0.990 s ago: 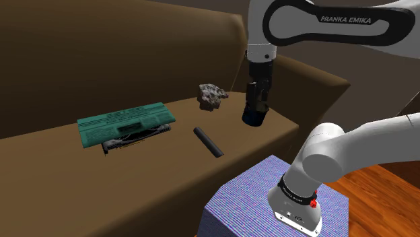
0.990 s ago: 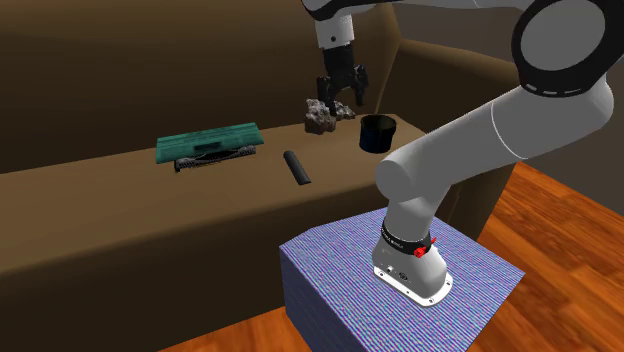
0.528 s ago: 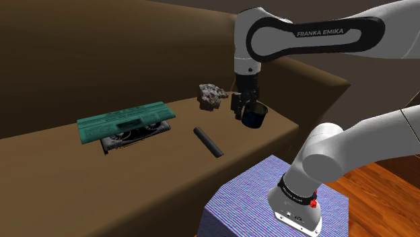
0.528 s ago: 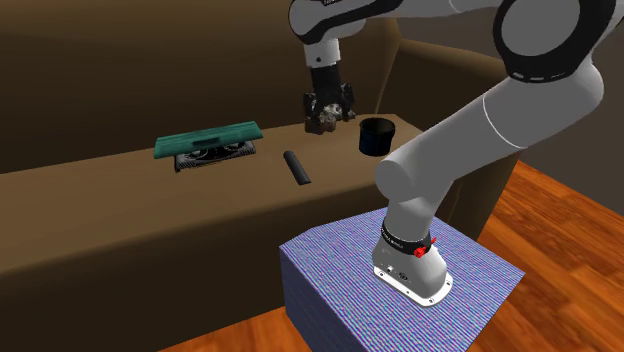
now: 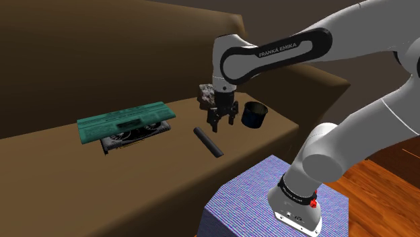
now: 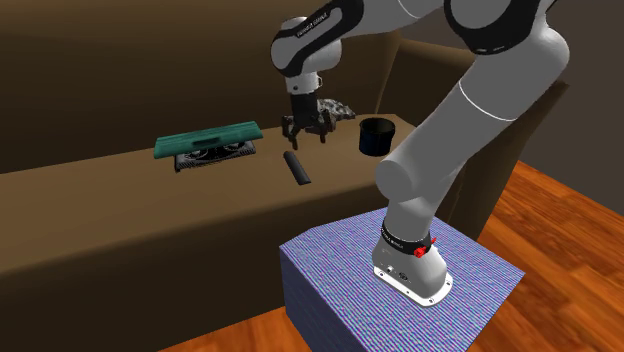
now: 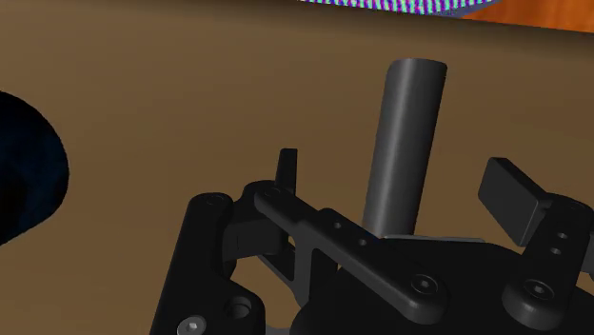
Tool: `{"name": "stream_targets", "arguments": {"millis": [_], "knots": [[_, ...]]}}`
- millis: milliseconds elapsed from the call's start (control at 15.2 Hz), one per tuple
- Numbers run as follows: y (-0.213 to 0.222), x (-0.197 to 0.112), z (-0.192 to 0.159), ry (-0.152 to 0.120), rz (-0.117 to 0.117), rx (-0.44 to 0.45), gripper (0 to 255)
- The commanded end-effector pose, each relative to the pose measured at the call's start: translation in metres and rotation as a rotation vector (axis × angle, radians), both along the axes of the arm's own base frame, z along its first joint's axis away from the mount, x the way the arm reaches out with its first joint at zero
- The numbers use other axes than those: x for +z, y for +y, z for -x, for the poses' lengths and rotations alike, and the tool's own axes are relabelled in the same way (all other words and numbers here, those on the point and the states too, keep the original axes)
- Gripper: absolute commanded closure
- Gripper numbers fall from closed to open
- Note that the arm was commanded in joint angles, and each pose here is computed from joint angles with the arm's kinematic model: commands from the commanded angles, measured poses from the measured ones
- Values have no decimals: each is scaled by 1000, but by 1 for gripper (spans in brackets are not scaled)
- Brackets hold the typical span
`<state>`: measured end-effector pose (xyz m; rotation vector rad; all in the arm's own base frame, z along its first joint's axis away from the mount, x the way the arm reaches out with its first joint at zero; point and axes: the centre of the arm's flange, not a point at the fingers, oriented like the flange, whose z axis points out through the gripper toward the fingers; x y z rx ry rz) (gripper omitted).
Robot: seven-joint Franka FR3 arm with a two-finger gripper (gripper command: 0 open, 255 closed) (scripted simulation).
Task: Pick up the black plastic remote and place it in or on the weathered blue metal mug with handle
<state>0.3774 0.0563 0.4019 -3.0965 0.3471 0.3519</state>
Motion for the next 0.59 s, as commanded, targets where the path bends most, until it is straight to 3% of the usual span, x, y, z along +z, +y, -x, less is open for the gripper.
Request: {"name": "stream_targets", "arguments": {"millis": [0, 264, 528], "knots": [[6, -22, -13, -11, -9, -30, 0], [15, -54, -38, -24, -22, -76, 0], [17, -75, -34, -24, -22, -76, 0]]}}
